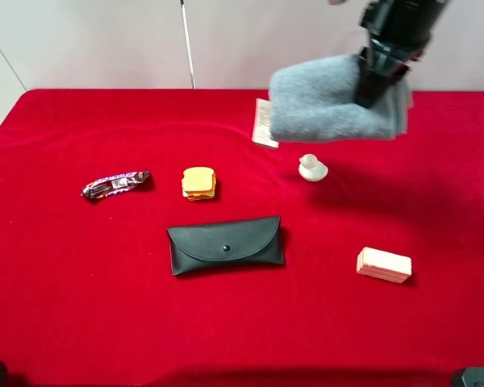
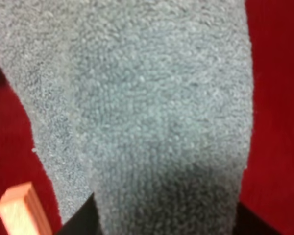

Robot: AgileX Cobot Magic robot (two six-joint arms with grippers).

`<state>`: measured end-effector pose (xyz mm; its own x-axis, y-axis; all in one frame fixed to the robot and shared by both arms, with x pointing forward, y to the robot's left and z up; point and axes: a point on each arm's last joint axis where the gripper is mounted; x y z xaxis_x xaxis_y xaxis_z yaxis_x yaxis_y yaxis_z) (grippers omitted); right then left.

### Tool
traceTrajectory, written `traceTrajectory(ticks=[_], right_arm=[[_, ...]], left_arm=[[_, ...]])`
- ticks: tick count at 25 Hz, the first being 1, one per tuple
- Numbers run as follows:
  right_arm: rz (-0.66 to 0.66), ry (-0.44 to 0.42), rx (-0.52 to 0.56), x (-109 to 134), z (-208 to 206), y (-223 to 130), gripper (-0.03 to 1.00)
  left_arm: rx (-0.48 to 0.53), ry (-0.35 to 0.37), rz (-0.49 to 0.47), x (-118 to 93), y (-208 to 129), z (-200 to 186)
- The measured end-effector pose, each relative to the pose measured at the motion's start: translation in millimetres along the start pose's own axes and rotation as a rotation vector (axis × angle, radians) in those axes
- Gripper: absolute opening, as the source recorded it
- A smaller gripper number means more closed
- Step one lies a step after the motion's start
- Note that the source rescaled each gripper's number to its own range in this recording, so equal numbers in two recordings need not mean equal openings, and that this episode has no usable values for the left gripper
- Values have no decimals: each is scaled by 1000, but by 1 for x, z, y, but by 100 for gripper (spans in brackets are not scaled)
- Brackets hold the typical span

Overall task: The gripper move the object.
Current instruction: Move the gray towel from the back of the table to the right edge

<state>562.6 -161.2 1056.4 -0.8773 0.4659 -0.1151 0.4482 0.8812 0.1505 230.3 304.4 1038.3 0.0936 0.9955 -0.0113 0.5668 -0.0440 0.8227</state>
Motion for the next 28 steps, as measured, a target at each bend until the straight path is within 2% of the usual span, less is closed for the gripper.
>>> traceTrajectory(ticks=[12, 22, 28], right_arm=[[171, -28, 20, 11, -4, -90, 0], [307, -26, 52, 9, 14, -135, 0], [371, -86, 20, 0, 24, -151, 0]], left_arm=[[0, 0, 0, 0, 0, 0], [0, 0, 0, 0, 0, 0], [0, 0, 0, 0, 0, 0]])
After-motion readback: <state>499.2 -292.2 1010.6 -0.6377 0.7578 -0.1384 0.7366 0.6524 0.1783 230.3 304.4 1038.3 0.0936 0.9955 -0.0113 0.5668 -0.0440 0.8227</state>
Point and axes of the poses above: a point on each arm's last joint axis where the gripper is mounted, z pointing out along that axis toward the gripper, x along the wrist's bending axis when the last joint is at zero, y = z × x, and after that the axes turned 3 degrees about -z, right-handed
